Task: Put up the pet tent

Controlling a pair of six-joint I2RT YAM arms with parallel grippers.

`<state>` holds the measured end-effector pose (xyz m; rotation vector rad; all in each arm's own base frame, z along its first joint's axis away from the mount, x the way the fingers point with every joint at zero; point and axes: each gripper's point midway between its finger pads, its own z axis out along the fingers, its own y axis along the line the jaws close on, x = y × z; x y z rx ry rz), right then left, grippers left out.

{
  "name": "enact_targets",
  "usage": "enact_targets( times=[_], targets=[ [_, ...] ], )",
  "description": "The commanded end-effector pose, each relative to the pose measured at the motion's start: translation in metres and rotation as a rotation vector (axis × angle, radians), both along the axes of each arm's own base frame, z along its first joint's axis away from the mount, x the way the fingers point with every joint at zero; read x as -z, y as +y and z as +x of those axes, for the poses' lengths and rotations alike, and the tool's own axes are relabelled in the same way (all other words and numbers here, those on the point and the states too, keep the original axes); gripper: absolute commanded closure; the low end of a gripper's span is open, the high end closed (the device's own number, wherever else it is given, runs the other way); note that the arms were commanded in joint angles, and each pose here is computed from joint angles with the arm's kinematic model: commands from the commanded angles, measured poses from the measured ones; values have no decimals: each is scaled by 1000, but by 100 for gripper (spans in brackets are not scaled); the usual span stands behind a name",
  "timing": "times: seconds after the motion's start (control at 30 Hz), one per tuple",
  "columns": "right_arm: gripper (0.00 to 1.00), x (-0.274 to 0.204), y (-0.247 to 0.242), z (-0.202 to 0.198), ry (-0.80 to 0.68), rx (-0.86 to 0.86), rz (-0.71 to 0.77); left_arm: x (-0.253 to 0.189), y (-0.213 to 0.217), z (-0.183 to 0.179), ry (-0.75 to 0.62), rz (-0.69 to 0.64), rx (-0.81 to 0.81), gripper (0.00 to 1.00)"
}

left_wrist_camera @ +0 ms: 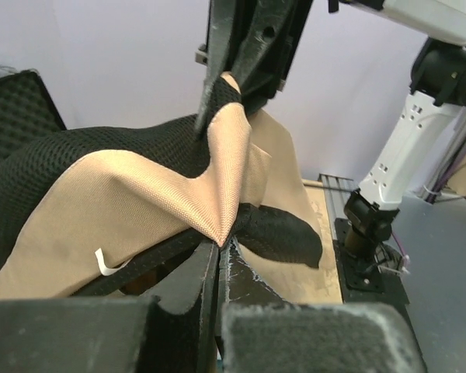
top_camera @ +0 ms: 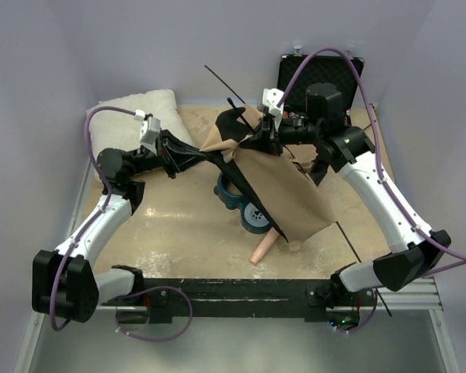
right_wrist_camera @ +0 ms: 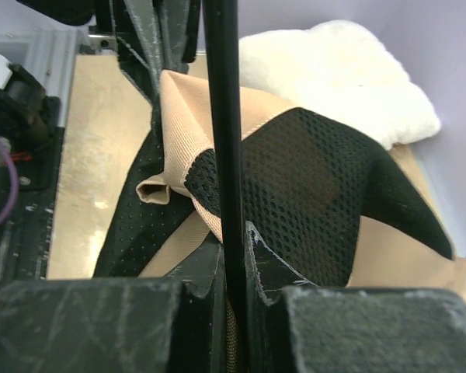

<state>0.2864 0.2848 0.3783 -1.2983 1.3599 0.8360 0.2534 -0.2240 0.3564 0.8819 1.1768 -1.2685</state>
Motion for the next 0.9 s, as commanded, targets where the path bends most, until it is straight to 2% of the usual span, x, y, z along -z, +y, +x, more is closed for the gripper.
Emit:
enact_targets(
  times=[0.0,0.07,0.13,0.17,0.2,0.3,0.37,0.47,0.6,0.73,0.87],
  targets=[
    [100,-5,3,-16,156,-62,59,-29,8,20,-64,-85,-116,100],
    [100,-6,5,-22,201,-86,81,-21,5,21,-56,-60,-74,97],
    [100,-8,6,-23,215,-82,97,-21,7,10,-112,-36,-29,57],
    [100,-8,6,-22,216,-71,103,-24,10,6,-139,-28,-37,31],
    [100,-8,7,-20,232,-61,113,-25,15,6,-156,-13,-67,27],
    [100,-8,9,-18,296,-33,155,-33,39,12,-225,23,-299,28],
    [100,-12,11,-18,334,-21,195,-34,45,-4,-306,31,-351,32],
    [100,-9,12,-24,390,-27,225,-31,36,-22,-323,37,-337,40],
    [100,-1,13,-30,460,-46,241,-18,10,-34,-413,69,-317,38],
    [100,2,14,-36,501,-68,243,-19,5,-21,-509,79,-355,38],
    [100,0,14,-41,535,-80,262,-20,-10,-21,-579,100,-305,36]
  ],
)
